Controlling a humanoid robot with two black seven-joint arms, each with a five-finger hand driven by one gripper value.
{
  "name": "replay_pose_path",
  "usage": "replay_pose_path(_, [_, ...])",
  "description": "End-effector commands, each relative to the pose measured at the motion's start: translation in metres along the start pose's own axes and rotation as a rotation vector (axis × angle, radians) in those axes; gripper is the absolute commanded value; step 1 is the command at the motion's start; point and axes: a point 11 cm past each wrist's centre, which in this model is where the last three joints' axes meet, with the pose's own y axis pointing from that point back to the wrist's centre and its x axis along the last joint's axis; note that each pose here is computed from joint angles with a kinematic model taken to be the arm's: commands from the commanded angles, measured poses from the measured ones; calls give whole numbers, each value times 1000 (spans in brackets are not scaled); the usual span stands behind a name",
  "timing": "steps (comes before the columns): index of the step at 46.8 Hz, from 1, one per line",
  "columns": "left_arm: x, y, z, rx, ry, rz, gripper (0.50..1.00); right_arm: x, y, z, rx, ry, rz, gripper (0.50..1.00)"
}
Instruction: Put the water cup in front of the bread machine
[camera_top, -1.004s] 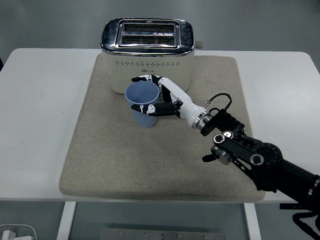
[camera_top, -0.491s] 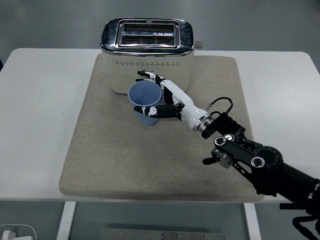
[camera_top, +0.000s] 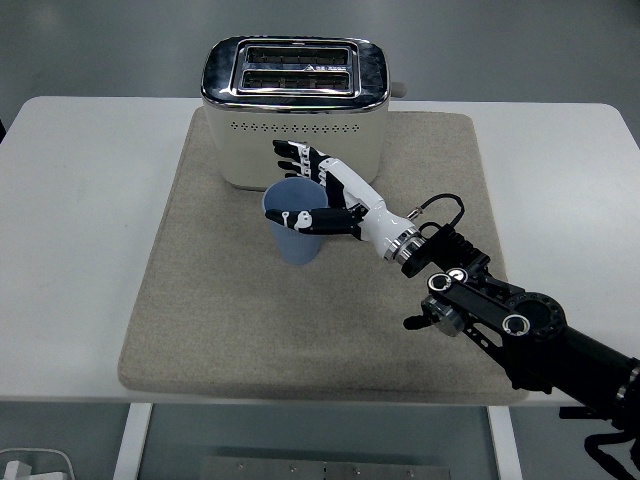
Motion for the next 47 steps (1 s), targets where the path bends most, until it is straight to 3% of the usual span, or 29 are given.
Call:
replay_pose_path(1, [0,0,0,0,0,-1,1000,0,-1,-2,4,0,-2,926])
replay_pose_path(22, [0,0,0,0,0,-1,1000,20,9,-3,-2,33,13,926])
replay_pose_path(30, [0,0,0,0,0,-1,1000,36,12,-8,8,32,42,926])
replay_pose_path(47, [0,0,0,0,0,-1,1000,78,36,-8,-21,57,81,926])
